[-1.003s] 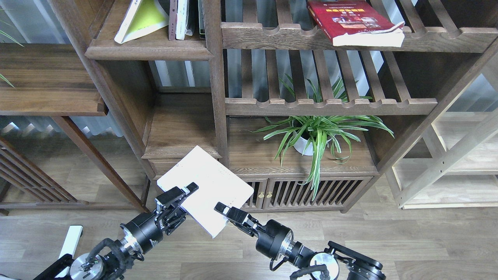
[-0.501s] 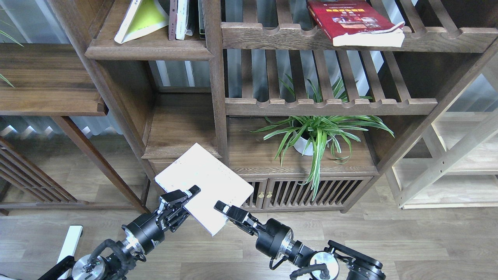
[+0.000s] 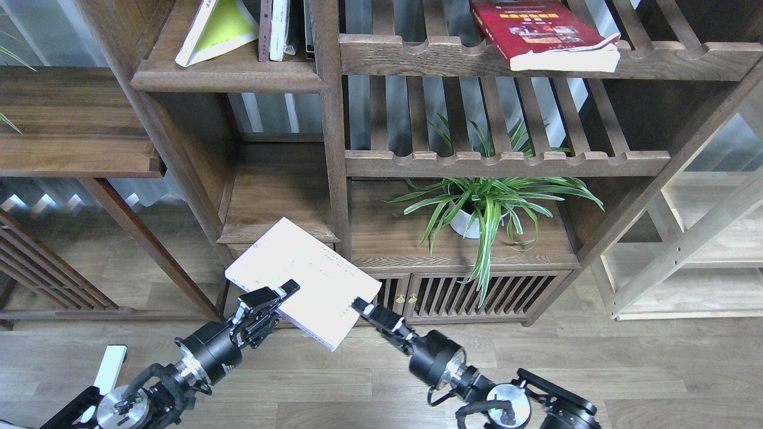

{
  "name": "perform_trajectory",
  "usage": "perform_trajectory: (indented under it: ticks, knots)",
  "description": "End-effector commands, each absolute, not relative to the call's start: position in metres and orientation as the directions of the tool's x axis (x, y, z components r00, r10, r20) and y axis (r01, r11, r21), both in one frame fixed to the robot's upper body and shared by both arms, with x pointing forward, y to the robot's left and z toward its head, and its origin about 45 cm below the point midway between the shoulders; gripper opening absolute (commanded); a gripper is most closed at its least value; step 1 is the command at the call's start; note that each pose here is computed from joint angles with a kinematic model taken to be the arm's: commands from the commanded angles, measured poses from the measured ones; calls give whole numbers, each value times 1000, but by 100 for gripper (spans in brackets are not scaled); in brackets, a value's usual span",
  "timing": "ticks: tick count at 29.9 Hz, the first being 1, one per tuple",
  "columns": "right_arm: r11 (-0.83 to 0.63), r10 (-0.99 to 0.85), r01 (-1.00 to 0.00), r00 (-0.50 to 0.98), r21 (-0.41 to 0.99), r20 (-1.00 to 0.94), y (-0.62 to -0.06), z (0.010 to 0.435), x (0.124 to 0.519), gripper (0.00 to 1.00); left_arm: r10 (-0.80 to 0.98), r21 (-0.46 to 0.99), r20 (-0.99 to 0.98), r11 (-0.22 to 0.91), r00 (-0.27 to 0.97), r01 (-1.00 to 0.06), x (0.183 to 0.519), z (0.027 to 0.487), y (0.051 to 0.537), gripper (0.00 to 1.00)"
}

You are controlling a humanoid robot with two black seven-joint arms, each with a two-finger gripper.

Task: Organize books on shelf
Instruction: 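Lift the white book with the left gripper up to the top shelf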

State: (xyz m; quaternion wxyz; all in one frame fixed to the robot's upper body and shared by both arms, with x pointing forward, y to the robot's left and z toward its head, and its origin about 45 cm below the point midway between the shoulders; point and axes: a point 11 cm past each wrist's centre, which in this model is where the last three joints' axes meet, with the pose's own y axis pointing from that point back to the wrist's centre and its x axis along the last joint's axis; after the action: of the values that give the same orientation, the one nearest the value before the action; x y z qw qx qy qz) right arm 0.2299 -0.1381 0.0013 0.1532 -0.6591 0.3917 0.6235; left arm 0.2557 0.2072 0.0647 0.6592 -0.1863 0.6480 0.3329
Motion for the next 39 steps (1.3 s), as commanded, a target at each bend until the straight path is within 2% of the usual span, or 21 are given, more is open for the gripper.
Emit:
perform_trajectory:
  ticks: [1, 6, 11, 14, 19, 27, 33, 39]
  knots:
    - [-550, -337, -758, -184, 351, -924, -170, -18, 220, 99, 196, 145, -981, 704, -7, -695, 263, 81, 208, 2]
    - [-416, -363, -797, -297, 439, -883, -215, -41, 214, 99, 217, 94, -972, 713, 90, -695, 264, 105, 209, 1]
    - [-334, -383, -798, -370, 501, -846, -243, -55, 206, 99, 398, 110, -884, 688, 247, -717, 255, 132, 230, 2]
    - [-321, -377, -803, -378, 502, -846, -246, -55, 206, 99, 515, 118, -781, 678, 355, -725, 254, 156, 240, 2]
    - [-319, -373, -807, -375, 497, -849, -246, -54, 209, 99, 704, 117, -551, 597, 449, -793, 268, 199, 273, 2]
    - [-324, -376, -815, -355, 480, -856, -245, -49, 220, 99, 831, 10, -323, 482, 453, -876, 283, 269, 316, 2]
    - [-325, -377, -816, -352, 478, -857, -244, -48, 221, 99, 907, -15, -193, 377, 373, -926, 295, 306, 357, 2]
    - [-327, -377, -816, -349, 476, -858, -244, -48, 222, 99, 921, -112, -96, 366, 377, -924, 319, 353, 364, 2]
